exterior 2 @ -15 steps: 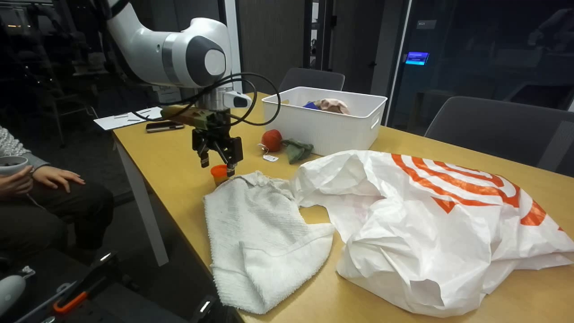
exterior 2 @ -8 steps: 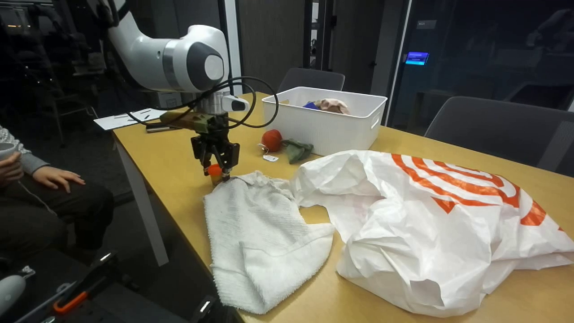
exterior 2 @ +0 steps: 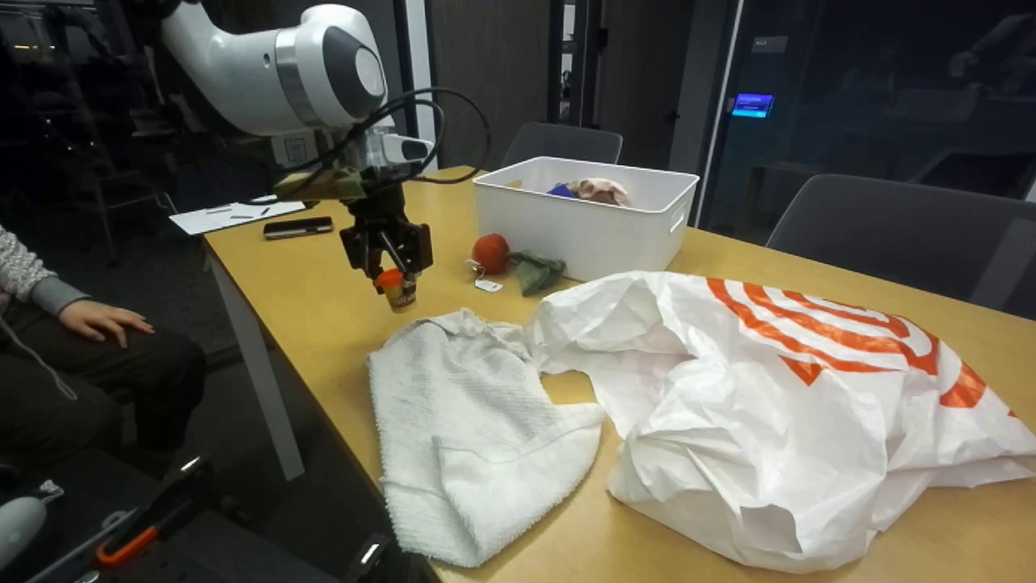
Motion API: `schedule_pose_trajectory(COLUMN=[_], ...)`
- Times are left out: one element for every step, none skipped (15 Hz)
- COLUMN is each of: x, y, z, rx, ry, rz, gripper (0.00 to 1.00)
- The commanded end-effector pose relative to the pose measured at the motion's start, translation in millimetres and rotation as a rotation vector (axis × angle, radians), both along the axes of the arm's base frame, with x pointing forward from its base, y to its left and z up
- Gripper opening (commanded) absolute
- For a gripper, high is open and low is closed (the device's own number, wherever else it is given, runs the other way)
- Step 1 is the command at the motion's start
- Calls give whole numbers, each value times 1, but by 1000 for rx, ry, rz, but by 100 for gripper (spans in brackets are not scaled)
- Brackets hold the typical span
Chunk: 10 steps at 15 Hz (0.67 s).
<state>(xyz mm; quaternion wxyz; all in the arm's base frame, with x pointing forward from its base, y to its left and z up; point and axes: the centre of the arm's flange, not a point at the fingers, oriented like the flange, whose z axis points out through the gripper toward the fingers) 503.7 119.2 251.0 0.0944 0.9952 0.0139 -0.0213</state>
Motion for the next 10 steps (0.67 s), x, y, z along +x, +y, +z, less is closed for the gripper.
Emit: schedule_pose_trajectory(x=[-22,-27,-32,-37,-43,-48,-52,-54,-56,-55], y=[-23,-39,-54,-72,-87,-105,-121,-137,-150,-163], z=[55,66,74,80,85,86,86,81,78,70], rx=[-100,-111,-130,-145,-163,-179,-194,-210,-228,-238], ry=[-86,-93,-99,-97,-96,-87,-79,-60,-43,-18], rz=[-145,-202,-255,-309,-363,-419,-475,-530,-584,-623], gripper=[24,24,24,24,24,24,24,24,24,24])
